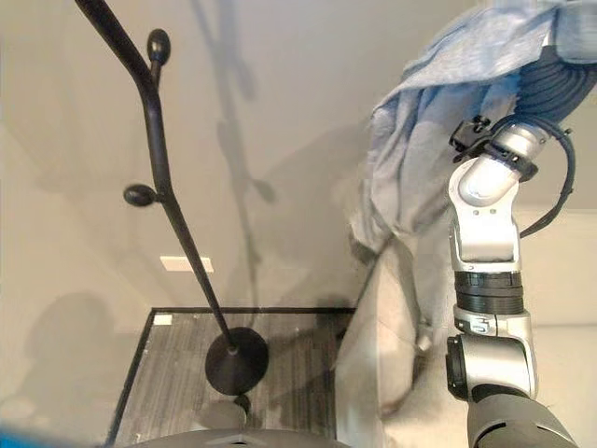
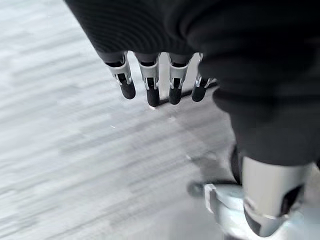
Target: Hang the clothes on the sofa on the clothes rack.
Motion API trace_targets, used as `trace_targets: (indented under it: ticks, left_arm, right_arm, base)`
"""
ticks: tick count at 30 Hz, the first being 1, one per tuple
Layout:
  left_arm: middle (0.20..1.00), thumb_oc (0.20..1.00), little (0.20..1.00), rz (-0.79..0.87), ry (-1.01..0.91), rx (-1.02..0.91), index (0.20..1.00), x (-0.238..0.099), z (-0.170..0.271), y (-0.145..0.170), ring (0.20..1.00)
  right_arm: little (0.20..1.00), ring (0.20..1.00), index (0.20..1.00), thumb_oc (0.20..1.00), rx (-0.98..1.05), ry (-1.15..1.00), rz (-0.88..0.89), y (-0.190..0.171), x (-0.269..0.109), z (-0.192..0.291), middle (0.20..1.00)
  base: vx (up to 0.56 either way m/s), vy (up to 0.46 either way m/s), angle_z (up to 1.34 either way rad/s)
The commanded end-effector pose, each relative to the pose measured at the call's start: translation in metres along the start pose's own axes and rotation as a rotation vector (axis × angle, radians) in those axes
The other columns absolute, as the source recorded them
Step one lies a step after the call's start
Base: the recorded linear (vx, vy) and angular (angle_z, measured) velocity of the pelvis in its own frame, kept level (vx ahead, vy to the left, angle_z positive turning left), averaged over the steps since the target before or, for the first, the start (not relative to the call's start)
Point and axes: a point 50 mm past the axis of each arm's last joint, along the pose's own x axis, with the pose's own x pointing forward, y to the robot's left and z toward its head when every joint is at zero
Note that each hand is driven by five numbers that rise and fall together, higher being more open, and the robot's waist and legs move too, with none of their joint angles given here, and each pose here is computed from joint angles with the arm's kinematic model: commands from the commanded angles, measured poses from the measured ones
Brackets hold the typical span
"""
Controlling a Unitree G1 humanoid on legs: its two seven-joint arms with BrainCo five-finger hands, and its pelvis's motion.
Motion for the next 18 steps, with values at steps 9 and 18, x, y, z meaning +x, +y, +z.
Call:
trace_targets:
  ticks: [9,18]
  left_arm:
    - [1.0,1.0,1.0,0.034,-0.176,-0.059,1.0,0.001,0.039,0.004,1.0]
    - [1.0,1.0,1.0,0.06,-0.439,-0.044,1.0,-0.005,0.103,0.022,1.0]
  right_arm:
    - [0.2,0.2,0.2,0.2,0.009,-0.034,0.144,-0.007,-0.013,0.002,0.2]
    - [0.2,0.2,0.2,0.2,-0.007,0.0,0.147,-0.022,-0.02,-0.008,0.2]
  base:
    - [-0.38,-0.217,0.12]
    - [-0.22,-0.007,0.41]
